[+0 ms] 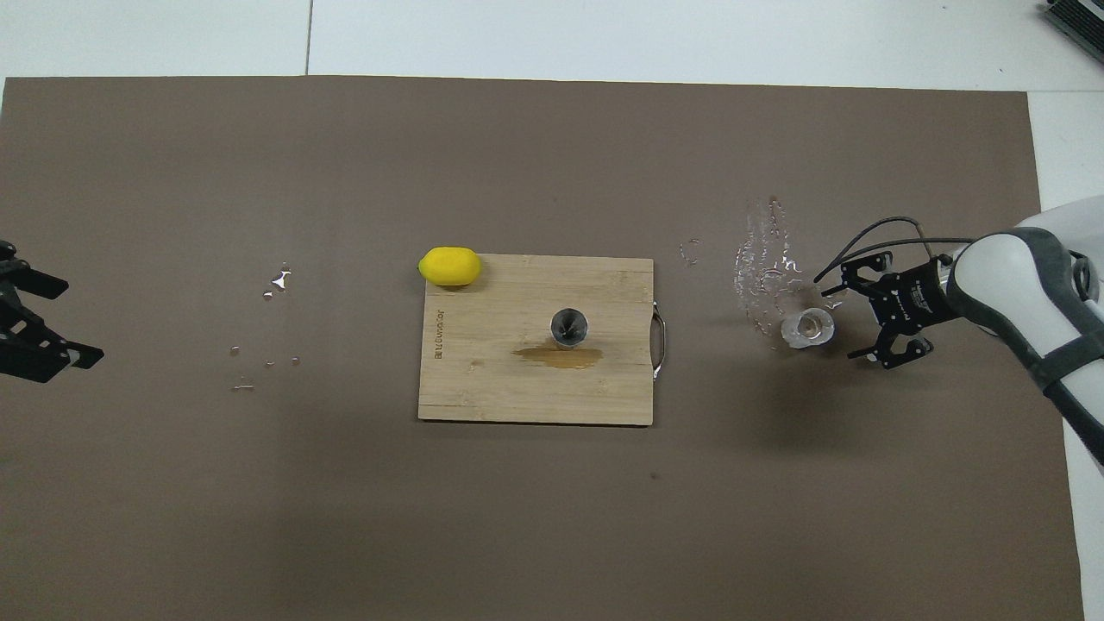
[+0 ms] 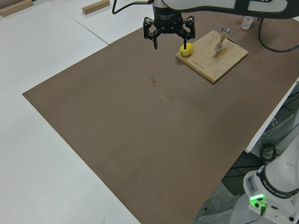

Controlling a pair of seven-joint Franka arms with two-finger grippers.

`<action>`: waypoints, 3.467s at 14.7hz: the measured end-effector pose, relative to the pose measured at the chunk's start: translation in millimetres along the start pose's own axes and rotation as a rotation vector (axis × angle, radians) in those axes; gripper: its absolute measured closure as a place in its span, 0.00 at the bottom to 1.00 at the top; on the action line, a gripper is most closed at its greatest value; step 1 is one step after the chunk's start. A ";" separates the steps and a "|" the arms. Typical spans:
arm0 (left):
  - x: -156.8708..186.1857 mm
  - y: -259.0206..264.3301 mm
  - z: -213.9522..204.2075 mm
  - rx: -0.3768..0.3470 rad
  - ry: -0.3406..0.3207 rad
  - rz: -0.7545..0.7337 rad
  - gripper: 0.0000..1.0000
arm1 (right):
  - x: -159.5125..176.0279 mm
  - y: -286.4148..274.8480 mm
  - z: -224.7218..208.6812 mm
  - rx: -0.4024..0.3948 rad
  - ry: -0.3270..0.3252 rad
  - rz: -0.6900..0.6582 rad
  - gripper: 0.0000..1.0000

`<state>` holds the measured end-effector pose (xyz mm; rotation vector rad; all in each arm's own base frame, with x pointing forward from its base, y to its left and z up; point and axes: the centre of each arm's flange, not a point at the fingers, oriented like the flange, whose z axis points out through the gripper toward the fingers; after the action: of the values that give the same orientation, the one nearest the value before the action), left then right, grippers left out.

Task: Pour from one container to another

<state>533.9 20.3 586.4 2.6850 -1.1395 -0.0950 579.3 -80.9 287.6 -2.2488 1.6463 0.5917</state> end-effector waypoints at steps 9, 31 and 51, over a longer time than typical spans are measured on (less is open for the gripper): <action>37.7 54.9 7.2 0.198 -0.159 -0.538 0.00 | 0.3 10.0 26.8 0.082 -0.111 0.108 0.03; 7.8 -6.6 3.7 0.149 -0.009 -0.732 0.00 | -223.9 -71.7 -5.3 0.129 0.049 0.285 0.50; 9.7 -6.5 5.7 0.147 -0.007 -0.807 0.00 | -411.5 -93.4 52.7 0.129 0.503 0.022 0.50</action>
<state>544.4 16.7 579.7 3.0922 0.0004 -0.1517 552.4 314.6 441.5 -2.4124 1.8628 -0.0933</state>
